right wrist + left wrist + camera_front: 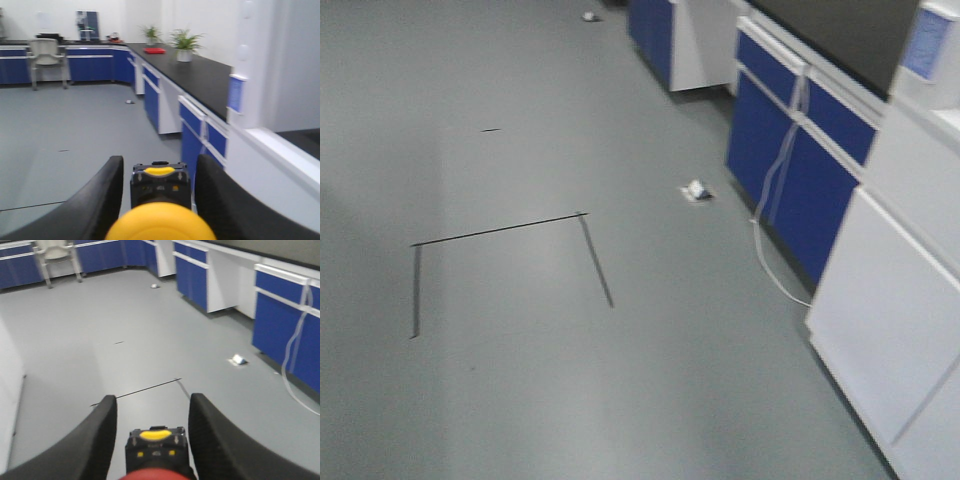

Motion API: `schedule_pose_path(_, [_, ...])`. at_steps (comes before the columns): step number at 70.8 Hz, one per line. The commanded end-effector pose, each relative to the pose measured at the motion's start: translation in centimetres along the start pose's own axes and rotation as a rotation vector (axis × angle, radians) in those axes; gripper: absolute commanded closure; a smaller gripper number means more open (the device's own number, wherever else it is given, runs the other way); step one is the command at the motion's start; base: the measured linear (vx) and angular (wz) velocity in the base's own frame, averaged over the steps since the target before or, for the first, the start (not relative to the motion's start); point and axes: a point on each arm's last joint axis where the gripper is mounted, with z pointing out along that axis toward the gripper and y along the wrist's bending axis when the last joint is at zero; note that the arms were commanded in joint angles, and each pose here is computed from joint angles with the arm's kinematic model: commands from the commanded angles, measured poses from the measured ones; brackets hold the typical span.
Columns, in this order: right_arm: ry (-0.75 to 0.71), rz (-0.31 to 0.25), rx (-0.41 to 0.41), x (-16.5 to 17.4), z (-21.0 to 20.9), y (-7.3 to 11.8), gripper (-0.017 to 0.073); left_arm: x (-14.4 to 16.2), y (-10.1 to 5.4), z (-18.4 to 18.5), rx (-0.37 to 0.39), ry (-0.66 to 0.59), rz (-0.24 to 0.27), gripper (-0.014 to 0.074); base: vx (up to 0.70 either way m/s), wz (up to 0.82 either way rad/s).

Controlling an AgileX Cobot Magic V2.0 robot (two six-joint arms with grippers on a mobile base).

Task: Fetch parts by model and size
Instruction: 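Drive the base away from the bench holding both buttons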

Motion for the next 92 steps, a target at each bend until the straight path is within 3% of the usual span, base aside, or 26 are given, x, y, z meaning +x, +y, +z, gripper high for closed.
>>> schedule_pose_path(1, [-0.092, -0.006, 0.010, -1.44, -0.05, -0.09, 0.0565, -1.52, 0.07, -0.23, 0.001, -0.101, -0.005, 0.0598, -0.06, 0.63])
schedule_pose_path(52, [-0.092, -0.006, 0.010, -1.44, -0.05, -0.09, 0.0565, -1.52, 0.07, -0.23, 0.001, -0.101, -0.005, 0.0598, 0.05, 0.30])
schedule_pose_path(92, [-0.092, -0.006, 0.010, -1.44, -0.05, -0.09, 0.0565, -1.52, 0.07, -0.23, 0.001, -0.101, -0.005, 0.0598, 0.29, 0.06])
